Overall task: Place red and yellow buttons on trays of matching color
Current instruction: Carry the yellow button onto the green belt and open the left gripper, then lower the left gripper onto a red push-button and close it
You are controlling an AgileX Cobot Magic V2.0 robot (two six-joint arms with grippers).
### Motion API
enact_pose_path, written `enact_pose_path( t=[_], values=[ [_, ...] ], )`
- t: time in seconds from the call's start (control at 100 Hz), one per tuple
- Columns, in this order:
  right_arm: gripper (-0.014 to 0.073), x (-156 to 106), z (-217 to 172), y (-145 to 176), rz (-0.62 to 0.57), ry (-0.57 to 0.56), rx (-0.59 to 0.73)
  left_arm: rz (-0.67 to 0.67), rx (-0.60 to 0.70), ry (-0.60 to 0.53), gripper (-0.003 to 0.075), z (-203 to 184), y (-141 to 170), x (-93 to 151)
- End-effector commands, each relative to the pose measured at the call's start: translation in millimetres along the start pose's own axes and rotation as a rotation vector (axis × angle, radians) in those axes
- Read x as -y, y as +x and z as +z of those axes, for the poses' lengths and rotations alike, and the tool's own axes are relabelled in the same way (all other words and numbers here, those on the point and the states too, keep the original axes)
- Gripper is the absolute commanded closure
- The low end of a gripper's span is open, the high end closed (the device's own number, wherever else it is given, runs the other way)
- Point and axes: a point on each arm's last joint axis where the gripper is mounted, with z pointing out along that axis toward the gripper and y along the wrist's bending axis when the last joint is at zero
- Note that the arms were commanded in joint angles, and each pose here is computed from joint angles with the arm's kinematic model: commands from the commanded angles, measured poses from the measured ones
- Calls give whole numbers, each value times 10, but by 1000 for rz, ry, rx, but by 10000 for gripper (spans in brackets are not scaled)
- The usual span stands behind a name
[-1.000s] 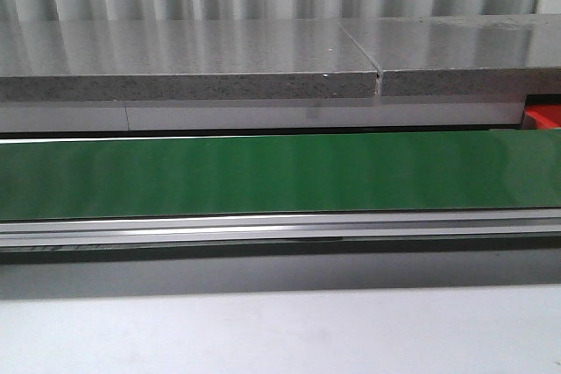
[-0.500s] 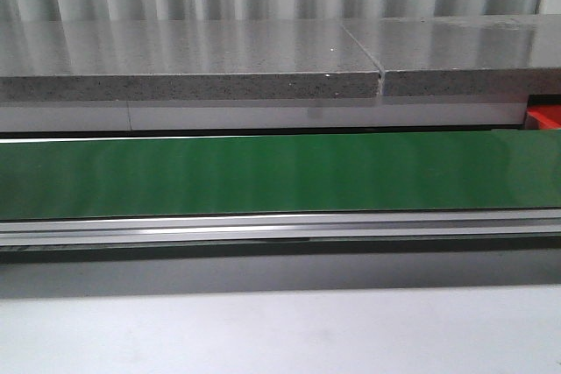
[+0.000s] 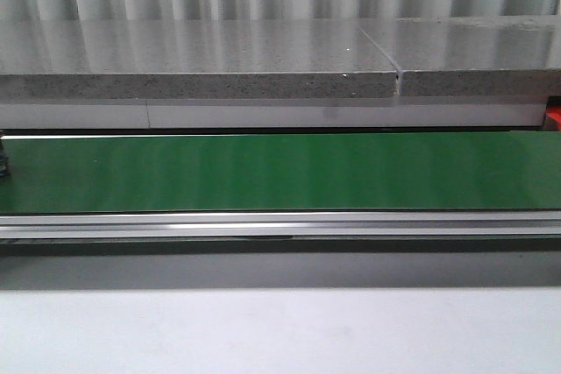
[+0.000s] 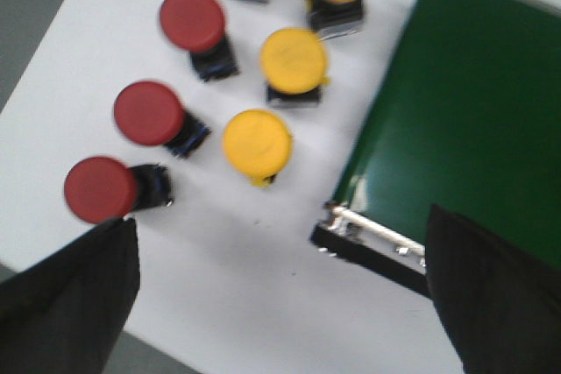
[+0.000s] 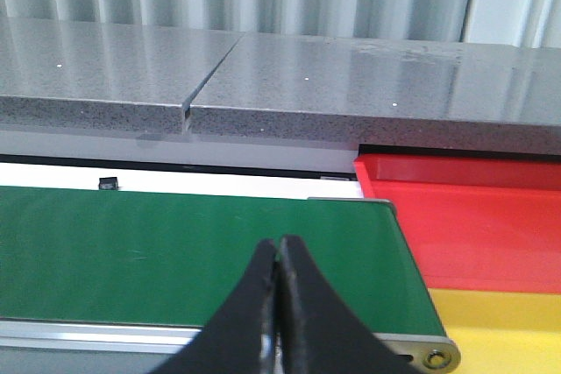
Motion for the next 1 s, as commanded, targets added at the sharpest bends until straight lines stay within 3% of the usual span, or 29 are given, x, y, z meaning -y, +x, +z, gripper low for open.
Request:
enact_pose_path(
  t=[0.0,0.17,0.37,0.99],
  values=[
    [664,-6,-17,-101,-18,-4,99,-89,83,-27,99,68,44,-155],
    [664,-6,-17,-101,-18,-4,99,-205,77,-79,99,311,226,-439],
    [664,-6,-17,-101,-18,-4,99,-309,82,-127,99,400,188,-689],
    [664,-6,-17,-101,-18,-4,99,-352,-4,-155,99,961,-26,-873]
  ],
)
